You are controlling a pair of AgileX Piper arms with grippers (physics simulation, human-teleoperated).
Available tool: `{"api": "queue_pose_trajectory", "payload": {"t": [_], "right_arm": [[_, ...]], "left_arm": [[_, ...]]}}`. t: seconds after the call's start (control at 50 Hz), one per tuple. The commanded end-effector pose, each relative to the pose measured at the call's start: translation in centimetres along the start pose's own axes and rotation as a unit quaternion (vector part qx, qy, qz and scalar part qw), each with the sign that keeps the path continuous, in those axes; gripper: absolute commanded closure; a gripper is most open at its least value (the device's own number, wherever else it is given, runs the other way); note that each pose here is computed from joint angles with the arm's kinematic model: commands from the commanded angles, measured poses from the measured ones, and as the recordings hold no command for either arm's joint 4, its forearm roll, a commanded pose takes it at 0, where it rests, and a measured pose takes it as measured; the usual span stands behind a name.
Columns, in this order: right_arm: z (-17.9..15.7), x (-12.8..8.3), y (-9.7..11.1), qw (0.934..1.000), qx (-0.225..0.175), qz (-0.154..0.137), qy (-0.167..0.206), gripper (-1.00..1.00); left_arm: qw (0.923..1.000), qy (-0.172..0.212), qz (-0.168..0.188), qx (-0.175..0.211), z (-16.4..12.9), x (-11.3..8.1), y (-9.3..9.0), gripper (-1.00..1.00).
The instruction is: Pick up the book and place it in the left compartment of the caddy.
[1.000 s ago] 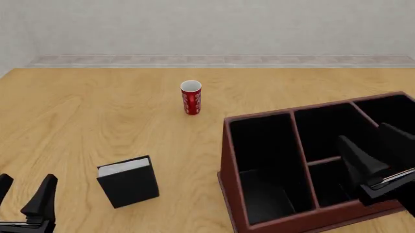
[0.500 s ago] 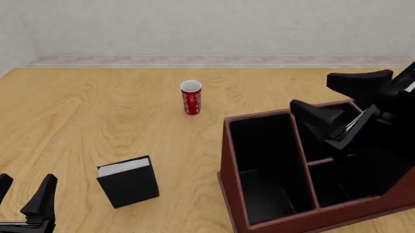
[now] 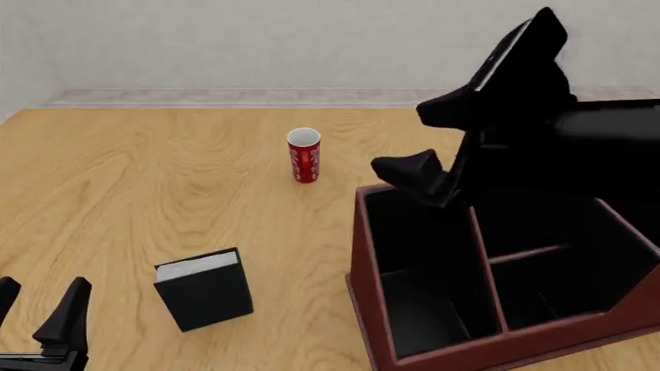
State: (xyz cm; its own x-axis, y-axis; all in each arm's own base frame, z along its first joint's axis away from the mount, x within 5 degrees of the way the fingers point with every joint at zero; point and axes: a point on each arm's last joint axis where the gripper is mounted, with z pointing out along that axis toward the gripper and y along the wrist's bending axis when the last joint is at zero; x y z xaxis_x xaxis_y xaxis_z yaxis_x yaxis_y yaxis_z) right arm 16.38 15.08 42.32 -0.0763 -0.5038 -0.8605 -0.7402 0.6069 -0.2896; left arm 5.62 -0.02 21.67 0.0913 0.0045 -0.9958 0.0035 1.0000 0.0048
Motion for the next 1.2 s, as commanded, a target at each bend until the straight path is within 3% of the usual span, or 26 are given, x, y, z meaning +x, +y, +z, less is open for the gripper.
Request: {"api": "queue_pose_trajectory", "payload": {"t": [0.02, 0.12, 0.18, 0.2, 0.5, 0.76, 1.2], "right_arm": [[2.8, -1.7, 2.5, 0.9974, -0.064, -0.011, 0.032, -1.00], [4.3, -1.8, 3.1, 0.9952, -0.078, -0.033, 0.050, -1.00], [4.7, -2.2, 3.6, 0.9942, -0.088, -0.032, 0.053, -1.00], [5.8, -1.7, 3.6, 0.9923, -0.089, -0.053, 0.068, -1.00], [9.2, -2.0, 5.9, 0.9860, -0.122, -0.070, 0.089, -1.00], [11.9, -2.2, 7.5, 0.9814, -0.140, -0.082, 0.103, -1.00], [14.8, -2.3, 9.0, 0.9805, -0.149, -0.070, 0.107, -1.00]], "left_arm": [[1.0000, 0.000, 0.000, -0.002, 0.0, 0.1, 0.0, -1.00], [1.0000, 0.000, 0.000, -0.002, 0.0, 0.1, 0.0, -1.00], [1.0000, 0.000, 0.000, -0.002, 0.0, 0.1, 0.0, -1.00], [1.0000, 0.000, 0.000, -0.002, 0.0, 0.1, 0.0, -1.00], [1.0000, 0.000, 0.000, -0.002, 0.0, 0.1, 0.0, -1.00], [1.0000, 0.000, 0.000, -0.002, 0.0, 0.2, 0.0, -1.00], [1.0000, 0.000, 0.000, -0.002, 0.0, 0.2, 0.0, -1.00]]}}
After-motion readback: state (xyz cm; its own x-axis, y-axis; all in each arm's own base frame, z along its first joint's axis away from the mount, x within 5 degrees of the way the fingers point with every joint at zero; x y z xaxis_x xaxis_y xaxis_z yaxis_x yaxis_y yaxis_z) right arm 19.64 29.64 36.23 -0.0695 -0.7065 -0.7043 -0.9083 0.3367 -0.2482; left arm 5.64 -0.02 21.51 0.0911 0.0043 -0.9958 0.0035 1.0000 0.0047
